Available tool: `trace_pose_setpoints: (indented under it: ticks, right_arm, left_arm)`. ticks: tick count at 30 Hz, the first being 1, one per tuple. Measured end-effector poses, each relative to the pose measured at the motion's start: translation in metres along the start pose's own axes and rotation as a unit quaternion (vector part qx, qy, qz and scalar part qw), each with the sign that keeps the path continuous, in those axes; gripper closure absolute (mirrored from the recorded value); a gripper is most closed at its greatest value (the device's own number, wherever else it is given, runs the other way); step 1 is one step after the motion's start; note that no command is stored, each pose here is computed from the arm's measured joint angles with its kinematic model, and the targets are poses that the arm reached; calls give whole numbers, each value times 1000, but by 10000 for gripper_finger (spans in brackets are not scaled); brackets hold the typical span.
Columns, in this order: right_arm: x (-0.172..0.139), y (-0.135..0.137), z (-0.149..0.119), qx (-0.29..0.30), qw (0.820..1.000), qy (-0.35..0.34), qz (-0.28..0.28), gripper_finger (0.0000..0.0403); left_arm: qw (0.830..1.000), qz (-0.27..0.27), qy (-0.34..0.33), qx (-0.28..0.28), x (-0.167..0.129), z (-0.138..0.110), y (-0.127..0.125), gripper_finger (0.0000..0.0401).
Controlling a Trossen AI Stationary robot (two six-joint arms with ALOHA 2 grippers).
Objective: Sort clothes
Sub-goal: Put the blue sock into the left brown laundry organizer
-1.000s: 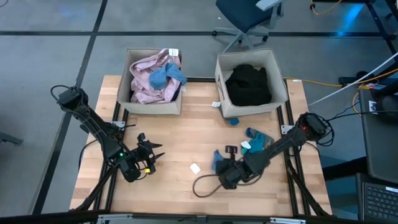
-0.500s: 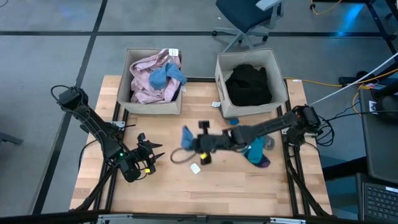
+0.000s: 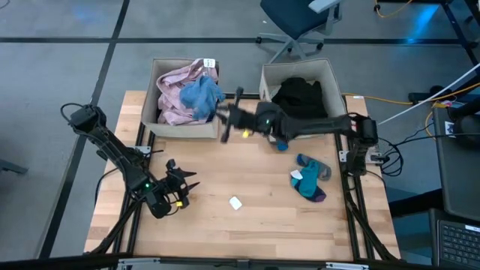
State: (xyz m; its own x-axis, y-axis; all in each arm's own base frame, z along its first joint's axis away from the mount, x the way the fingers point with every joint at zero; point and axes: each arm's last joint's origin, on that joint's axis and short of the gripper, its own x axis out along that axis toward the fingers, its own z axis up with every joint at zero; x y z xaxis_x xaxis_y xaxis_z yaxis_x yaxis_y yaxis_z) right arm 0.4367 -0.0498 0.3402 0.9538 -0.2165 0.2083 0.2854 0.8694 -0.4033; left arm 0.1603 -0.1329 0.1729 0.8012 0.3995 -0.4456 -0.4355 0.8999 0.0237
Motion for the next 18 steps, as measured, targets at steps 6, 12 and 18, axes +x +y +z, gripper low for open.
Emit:
trace_pose_setpoints:
  ticks: [6, 12, 18]
  right_arm:
    - [23, -48, -41, 39, 995, -67, -56, 389]
    - [63, -77, -71, 82, 994, -24, -68, 389]
    - [94, -81, -77, 111, 992, 33, -59, 361]
  left_arm:
    - [1000, 11, 0, -17, 4, 2, 2, 229]
    - [1000, 18, -1, -25, 7, 4, 3, 229]
    - [999, 19, -3, -29, 8, 5, 3, 229]
